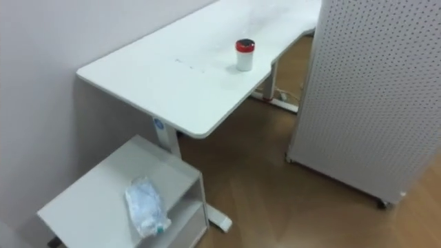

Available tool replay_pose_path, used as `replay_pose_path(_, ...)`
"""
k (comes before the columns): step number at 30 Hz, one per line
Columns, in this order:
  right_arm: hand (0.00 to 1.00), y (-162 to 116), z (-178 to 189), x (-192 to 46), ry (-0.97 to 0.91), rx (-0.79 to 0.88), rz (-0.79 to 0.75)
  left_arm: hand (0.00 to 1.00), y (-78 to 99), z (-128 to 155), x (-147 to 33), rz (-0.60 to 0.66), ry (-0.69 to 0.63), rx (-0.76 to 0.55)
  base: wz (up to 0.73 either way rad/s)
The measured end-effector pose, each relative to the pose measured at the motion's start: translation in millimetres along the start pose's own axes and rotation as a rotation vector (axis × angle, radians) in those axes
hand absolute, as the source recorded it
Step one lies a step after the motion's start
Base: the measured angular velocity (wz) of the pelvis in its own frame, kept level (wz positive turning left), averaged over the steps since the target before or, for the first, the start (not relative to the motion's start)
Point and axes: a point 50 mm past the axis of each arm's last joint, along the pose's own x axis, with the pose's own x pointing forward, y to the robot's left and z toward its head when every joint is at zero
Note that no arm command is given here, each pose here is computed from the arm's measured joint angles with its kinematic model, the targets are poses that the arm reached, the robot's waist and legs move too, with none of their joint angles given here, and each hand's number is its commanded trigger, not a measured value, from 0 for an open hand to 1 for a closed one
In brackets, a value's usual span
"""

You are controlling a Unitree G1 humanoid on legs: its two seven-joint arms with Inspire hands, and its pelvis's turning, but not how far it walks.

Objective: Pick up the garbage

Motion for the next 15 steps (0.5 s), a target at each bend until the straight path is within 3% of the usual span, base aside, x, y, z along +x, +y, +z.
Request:
replay_pose_path(5,1.00,11.8,18.3,2.3,-0.065,-0.038,0.037,0.00,6.6,64.8,3.7,0.087,-0.213,-0.022,0.17)
replay_pose_path(10,1.00,29.2,39.8,5.1,-0.106,-0.102,0.081,0.00,9.0,129.8,-3.6,0.156,-0.441,-0.013,0.14)
replay_pose_path(15,1.00,43.5,62.2,5.1,-0.168,-0.201,0.127,0.00,13.7,158.1,-8.5,0.217,-0.533,-0.015,0.00)
